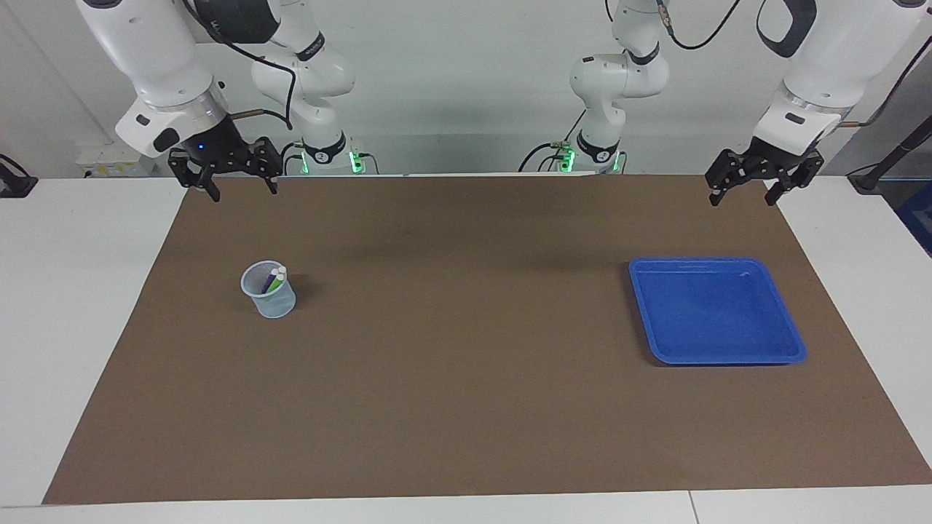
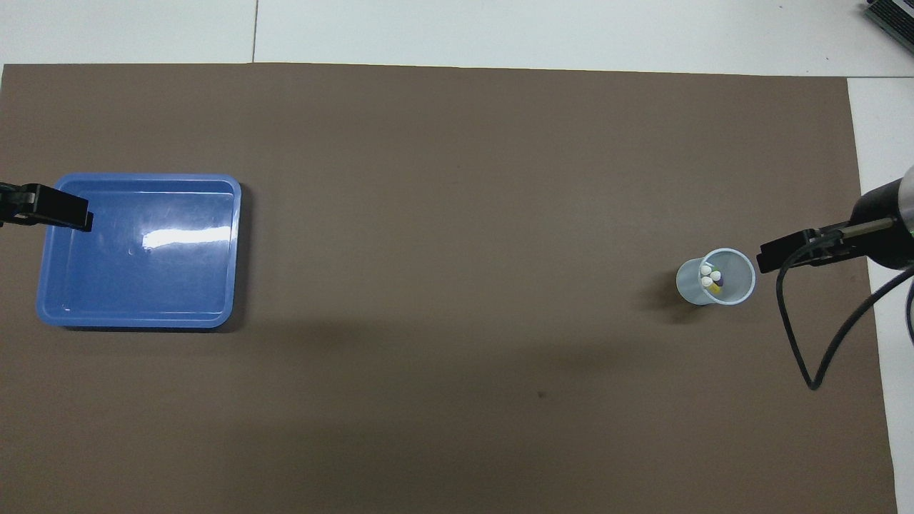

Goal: Right arm passes pens to left for tray arrangement

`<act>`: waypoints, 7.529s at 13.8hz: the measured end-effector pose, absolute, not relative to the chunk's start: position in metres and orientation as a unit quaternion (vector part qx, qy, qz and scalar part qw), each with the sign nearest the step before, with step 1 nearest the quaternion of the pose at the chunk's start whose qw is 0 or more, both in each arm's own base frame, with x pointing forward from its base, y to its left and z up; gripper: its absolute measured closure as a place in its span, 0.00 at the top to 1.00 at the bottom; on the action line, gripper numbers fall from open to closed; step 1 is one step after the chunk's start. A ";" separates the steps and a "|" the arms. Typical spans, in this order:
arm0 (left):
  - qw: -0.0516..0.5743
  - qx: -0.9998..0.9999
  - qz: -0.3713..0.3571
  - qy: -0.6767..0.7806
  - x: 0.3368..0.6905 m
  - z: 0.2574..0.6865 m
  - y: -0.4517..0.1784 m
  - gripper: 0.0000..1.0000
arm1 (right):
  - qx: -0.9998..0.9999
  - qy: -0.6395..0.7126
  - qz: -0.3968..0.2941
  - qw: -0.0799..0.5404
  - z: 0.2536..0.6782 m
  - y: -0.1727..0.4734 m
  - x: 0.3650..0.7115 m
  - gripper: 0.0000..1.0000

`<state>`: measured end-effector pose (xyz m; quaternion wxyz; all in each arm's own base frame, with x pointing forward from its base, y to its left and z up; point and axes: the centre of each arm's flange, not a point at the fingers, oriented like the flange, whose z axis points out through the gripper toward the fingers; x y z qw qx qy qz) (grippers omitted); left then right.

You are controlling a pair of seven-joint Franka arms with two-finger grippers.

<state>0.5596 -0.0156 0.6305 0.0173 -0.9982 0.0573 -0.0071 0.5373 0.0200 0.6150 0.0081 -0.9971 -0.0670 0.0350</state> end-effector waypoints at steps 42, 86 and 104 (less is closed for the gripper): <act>-0.087 -0.996 -0.037 -0.006 0.513 0.549 -0.083 1.00 | -0.997 -0.069 0.039 0.007 0.382 0.009 0.561 0.20; -0.285 -0.937 -0.002 -0.200 0.509 0.502 -0.098 0.98 | -0.984 -0.144 0.034 0.101 0.560 0.028 0.538 0.19; -0.473 -0.822 0.044 -0.315 0.489 0.474 -0.178 0.90 | -0.919 0.240 0.017 0.312 0.563 0.262 0.522 0.19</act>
